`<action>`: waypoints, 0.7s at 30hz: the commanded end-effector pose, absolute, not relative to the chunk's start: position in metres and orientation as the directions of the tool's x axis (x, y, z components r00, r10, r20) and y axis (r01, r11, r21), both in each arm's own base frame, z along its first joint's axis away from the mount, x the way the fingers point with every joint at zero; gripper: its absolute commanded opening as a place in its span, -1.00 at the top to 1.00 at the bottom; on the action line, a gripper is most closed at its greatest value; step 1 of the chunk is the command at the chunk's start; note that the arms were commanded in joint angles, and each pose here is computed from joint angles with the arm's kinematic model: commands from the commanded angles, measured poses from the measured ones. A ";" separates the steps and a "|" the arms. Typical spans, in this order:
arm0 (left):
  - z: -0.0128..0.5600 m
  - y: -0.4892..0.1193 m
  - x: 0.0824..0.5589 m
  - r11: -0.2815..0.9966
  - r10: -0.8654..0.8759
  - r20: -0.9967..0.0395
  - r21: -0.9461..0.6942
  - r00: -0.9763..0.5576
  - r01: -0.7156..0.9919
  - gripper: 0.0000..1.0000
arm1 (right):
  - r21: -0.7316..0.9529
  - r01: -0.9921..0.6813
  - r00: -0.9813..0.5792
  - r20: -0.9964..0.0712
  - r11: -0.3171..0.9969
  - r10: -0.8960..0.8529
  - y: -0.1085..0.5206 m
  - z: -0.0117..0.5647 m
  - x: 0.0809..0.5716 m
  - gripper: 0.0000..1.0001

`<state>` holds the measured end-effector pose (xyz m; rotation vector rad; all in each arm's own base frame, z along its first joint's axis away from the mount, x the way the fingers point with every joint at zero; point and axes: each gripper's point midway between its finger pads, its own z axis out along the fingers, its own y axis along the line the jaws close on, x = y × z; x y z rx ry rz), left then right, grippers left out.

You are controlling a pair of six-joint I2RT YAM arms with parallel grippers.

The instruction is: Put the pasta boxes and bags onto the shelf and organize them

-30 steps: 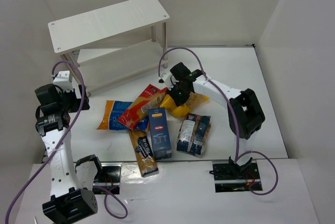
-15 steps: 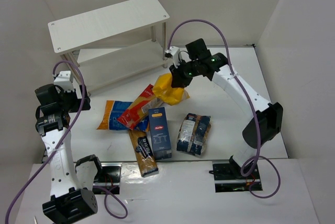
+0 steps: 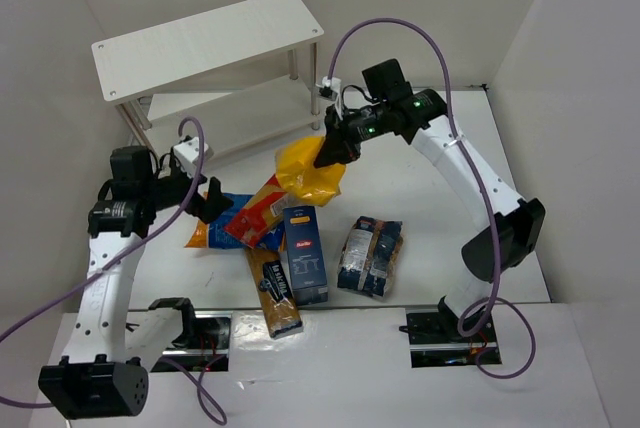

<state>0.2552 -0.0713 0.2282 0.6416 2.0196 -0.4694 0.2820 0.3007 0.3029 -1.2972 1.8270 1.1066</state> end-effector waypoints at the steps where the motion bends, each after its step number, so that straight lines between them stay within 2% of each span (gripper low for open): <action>1: 0.272 -0.098 0.255 0.642 0.317 -0.935 0.088 -0.159 0.762 -1.00 | 0.255 -0.961 -0.217 -0.937 -0.109 -0.274 0.315 0.359 0.254 1.00; 7: 0.269 -0.123 0.255 0.471 0.318 -0.947 0.114 -0.048 0.875 -1.00 | 0.312 -0.915 -0.260 -0.941 -0.256 -0.216 0.320 0.378 0.237 1.00; 9: 0.270 -0.131 0.248 0.391 0.316 -0.948 0.163 0.034 0.906 -1.00 | 0.314 -0.902 -0.268 -0.945 -0.297 -0.186 0.322 0.392 0.235 1.00; 11: 0.268 -0.133 0.245 0.339 0.325 -0.941 0.204 0.090 0.918 -1.00 | 0.401 -0.840 -0.352 -0.915 -0.366 -0.195 0.320 0.401 0.223 1.00; 14: 0.262 -0.139 0.239 0.274 0.310 -0.940 0.232 0.143 0.933 -1.00 | 0.396 -0.780 -0.342 -0.918 -0.485 -0.199 0.321 0.407 0.213 1.00; 21: 0.255 -0.146 0.236 0.216 0.278 -0.945 0.235 0.171 0.948 -1.00 | 0.428 -0.747 -0.361 -0.904 -0.508 -0.230 0.333 0.395 0.206 1.00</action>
